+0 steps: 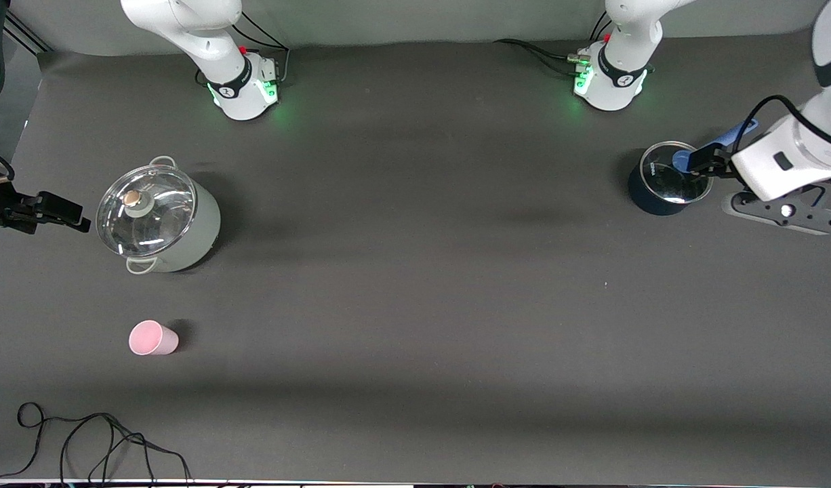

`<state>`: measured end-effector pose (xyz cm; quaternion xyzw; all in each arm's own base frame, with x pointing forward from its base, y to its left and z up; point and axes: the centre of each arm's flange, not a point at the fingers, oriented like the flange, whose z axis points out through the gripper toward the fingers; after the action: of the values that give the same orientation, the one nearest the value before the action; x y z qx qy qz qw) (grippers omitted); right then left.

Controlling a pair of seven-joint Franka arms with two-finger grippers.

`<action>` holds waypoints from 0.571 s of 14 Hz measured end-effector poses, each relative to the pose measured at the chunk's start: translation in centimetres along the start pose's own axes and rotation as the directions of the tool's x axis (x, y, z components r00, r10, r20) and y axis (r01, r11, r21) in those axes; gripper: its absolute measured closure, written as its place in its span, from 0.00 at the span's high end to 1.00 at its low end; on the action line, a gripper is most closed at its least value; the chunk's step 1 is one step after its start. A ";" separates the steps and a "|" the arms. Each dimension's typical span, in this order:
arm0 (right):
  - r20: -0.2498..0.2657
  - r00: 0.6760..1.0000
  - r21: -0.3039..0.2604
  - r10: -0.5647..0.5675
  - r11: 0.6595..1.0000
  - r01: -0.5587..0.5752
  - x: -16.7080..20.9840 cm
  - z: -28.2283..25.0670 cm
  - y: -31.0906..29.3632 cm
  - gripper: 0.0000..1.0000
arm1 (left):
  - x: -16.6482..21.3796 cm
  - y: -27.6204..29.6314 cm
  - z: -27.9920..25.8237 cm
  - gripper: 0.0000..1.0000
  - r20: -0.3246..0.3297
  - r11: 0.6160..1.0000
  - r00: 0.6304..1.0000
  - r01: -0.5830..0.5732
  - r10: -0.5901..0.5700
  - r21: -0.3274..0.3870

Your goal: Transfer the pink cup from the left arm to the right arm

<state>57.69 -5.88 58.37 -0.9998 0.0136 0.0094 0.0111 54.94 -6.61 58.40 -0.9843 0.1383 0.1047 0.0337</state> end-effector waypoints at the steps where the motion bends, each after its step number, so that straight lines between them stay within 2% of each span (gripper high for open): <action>1: -0.001 1.000 0.000 0.001 1.000 -0.001 0.0 -0.1 0.1 1.00 | -0.2 0.6 0.1 1.00 -0.008 1.000 1.000 0.007 -0.007 0.006; 8: -0.021 1.000 -0.002 -0.008 1.000 0.008 0.0 -0.7 -0.4 1.00 | -0.9 0.8 0.4 1.00 -0.004 0.999 0.999 0.035 -0.035 0.003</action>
<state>57.68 -5.47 59.06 -0.9999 0.0098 -0.0012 0.0101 53.75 -7.12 58.17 -0.9867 0.1214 0.1018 0.0368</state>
